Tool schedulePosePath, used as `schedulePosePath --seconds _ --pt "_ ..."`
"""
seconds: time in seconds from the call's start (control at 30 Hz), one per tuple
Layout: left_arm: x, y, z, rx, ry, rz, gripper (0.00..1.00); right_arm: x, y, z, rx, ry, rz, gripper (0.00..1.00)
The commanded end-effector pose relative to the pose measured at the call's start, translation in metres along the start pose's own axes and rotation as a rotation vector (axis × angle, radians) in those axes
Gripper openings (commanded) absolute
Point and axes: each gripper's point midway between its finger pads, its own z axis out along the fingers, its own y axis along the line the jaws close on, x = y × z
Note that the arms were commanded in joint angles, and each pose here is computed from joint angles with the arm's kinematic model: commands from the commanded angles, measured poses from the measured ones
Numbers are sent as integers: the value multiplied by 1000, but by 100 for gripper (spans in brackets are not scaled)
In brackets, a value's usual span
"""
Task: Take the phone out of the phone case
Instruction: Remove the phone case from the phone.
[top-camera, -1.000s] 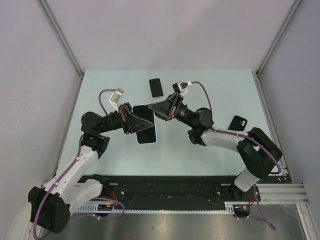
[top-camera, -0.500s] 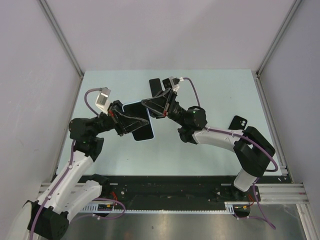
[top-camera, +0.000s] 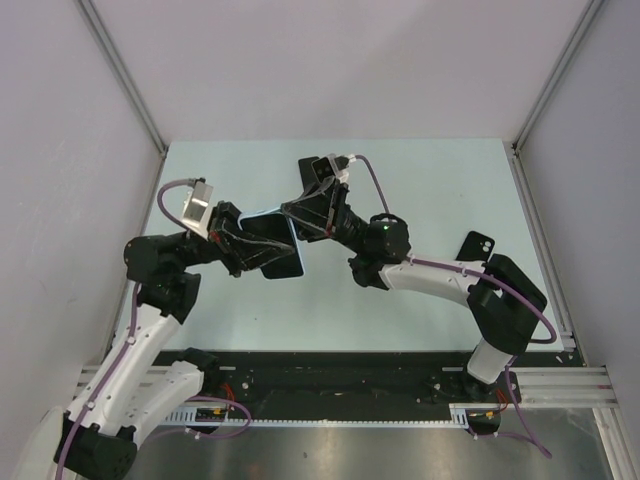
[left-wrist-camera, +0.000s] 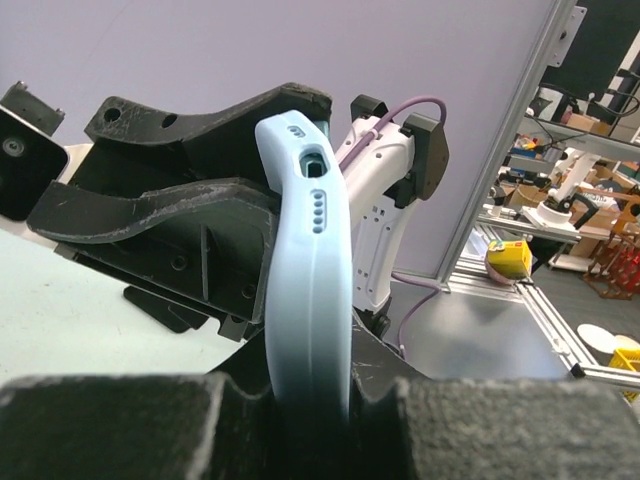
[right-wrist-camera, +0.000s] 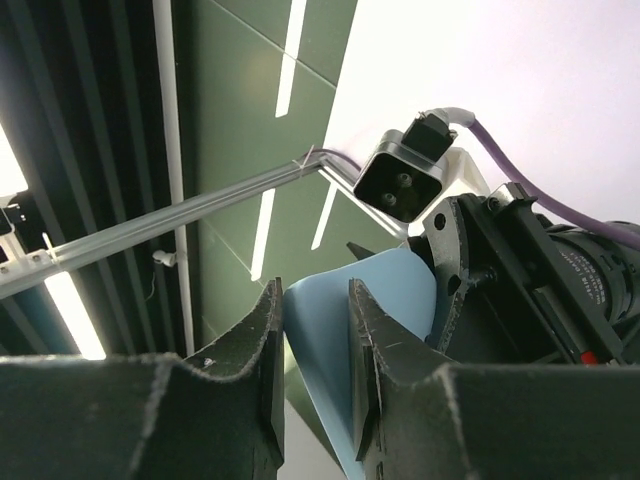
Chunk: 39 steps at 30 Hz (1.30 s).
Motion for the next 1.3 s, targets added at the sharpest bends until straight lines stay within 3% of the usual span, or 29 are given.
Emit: schedulePosePath --seconds 0.0,0.2,0.87,1.27 --pt "4 -43 -1 199 109 163 0 33 -7 -2 -43 98 83 0" --pt "-3 -56 -3 215 107 190 0 37 -13 -3 -31 114 57 0" --pt "-26 -99 -11 276 91 304 0 34 -91 -13 245 132 -55 0" --pt "-31 -111 -13 289 85 339 0 23 -131 -29 359 113 -12 0"
